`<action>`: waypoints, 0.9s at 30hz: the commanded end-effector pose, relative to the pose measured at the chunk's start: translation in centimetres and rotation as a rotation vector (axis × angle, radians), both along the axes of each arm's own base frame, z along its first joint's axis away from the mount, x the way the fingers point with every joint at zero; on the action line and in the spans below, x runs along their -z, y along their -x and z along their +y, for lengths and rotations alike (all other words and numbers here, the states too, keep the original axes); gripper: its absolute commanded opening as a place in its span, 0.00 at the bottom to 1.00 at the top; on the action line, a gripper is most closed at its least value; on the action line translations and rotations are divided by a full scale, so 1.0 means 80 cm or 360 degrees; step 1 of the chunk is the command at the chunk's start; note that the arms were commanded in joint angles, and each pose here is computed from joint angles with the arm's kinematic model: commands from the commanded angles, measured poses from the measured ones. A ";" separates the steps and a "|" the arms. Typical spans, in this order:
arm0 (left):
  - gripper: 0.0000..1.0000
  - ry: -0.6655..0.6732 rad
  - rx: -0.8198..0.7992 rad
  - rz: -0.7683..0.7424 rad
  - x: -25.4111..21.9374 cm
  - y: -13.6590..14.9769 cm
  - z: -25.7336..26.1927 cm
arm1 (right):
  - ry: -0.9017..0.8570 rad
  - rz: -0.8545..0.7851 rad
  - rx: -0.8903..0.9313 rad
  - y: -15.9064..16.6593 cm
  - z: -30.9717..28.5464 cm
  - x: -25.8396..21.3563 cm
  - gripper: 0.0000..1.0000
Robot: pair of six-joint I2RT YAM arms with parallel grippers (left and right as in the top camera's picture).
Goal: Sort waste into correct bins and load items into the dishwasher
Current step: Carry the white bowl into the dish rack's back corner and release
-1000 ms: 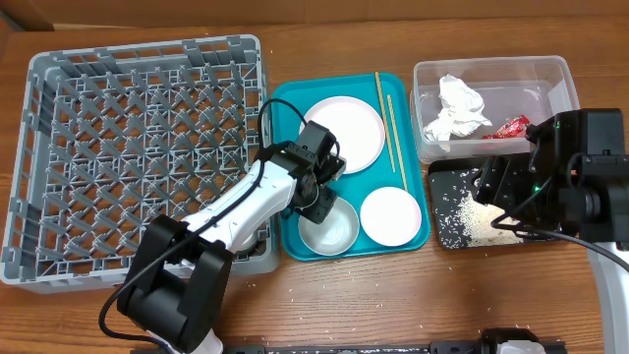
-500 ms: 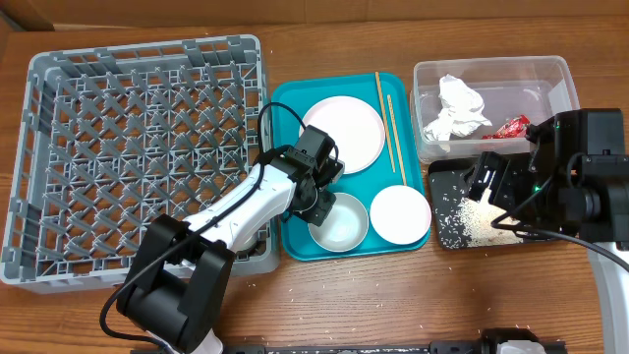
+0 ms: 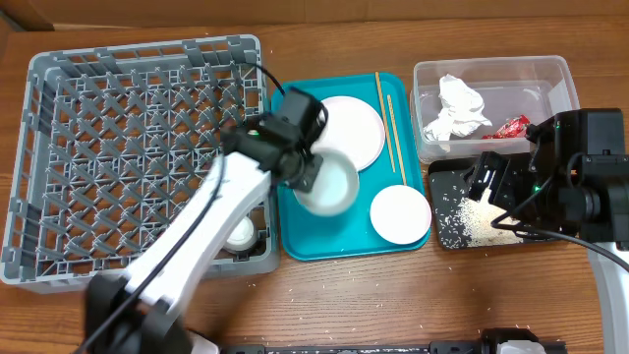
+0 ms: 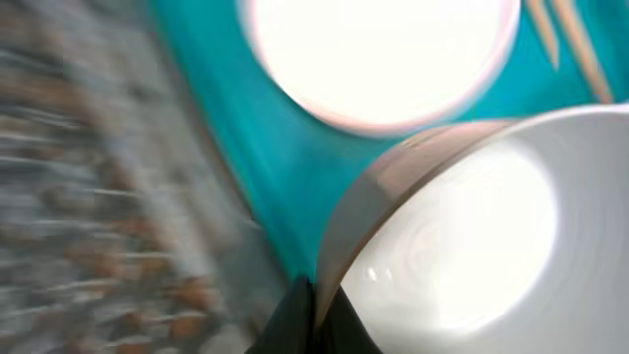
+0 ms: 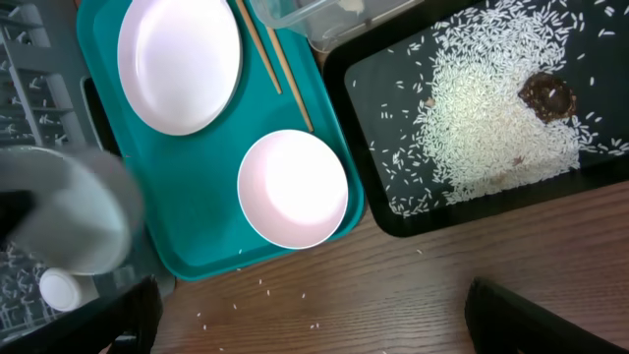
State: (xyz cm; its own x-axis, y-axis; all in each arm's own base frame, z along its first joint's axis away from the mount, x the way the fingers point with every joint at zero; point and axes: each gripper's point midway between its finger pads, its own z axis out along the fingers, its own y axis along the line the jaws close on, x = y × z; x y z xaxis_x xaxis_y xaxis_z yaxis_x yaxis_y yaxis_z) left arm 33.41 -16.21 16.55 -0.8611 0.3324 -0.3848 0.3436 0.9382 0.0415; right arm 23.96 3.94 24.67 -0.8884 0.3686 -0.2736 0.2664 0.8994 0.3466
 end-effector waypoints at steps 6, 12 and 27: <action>0.04 -0.0683 -0.0936 -0.0906 -0.146 -0.043 0.153 | 0.0017 -0.0049 0.0001 -0.004 -0.002 -0.009 1.00; 0.04 -0.1113 -0.1281 -0.1298 -0.198 -0.057 0.195 | 0.0017 -0.0049 0.0001 -0.004 -0.002 -0.009 1.00; 0.04 -0.1686 -0.1324 -0.1144 -0.095 -0.154 0.225 | 0.0017 -0.0049 0.0001 -0.004 -0.002 -0.009 1.00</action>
State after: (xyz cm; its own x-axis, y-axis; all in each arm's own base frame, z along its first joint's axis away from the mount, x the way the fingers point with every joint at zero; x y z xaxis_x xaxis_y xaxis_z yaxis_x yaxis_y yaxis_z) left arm 45.55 0.99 24.11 -0.6204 0.2266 -0.7508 -0.6589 0.3686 0.6557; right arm 23.99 3.93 24.68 -0.8880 0.3687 -0.2747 0.2662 0.8995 0.3466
